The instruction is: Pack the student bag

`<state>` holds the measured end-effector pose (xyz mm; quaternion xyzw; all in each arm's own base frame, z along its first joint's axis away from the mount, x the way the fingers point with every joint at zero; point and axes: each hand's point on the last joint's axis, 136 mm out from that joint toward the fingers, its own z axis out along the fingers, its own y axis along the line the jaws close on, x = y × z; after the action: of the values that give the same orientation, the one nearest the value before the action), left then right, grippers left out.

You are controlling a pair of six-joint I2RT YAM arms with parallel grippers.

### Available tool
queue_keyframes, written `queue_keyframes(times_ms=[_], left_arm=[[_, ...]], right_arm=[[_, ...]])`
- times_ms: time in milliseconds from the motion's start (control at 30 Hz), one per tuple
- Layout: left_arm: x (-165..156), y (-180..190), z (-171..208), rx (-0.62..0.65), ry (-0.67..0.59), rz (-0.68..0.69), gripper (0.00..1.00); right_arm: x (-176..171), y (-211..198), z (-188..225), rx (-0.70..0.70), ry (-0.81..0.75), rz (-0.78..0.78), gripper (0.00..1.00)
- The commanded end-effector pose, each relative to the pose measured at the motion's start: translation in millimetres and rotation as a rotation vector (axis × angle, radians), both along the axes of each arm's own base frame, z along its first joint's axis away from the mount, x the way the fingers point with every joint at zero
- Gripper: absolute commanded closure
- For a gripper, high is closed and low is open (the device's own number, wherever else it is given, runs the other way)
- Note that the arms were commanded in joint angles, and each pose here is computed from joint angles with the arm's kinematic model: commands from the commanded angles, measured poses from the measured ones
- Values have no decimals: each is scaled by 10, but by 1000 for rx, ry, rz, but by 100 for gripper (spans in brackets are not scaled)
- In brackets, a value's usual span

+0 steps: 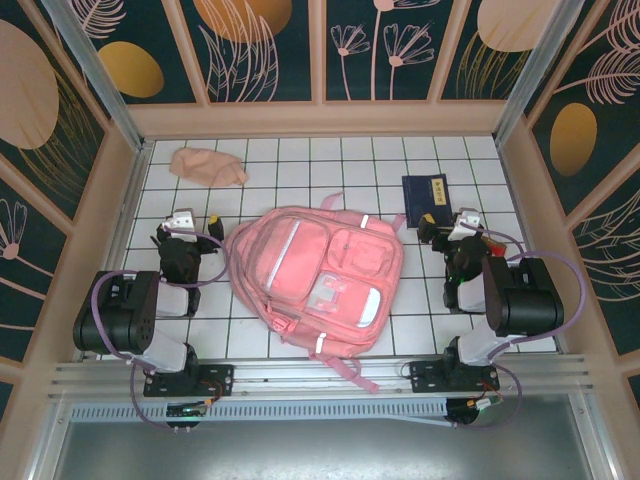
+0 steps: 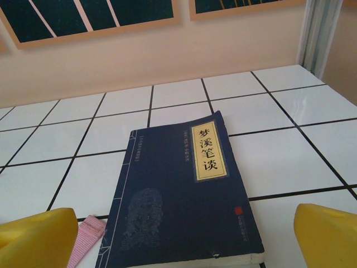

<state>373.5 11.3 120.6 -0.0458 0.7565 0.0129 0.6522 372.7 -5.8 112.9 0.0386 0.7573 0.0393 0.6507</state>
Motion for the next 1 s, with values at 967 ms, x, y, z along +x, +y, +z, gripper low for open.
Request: queue_keyframes(times_ms=[967], left_arm=[[-987,-857,-599,-673,958,42,1]], right_arm=[[-805,1633,101,163,685,443,10]])
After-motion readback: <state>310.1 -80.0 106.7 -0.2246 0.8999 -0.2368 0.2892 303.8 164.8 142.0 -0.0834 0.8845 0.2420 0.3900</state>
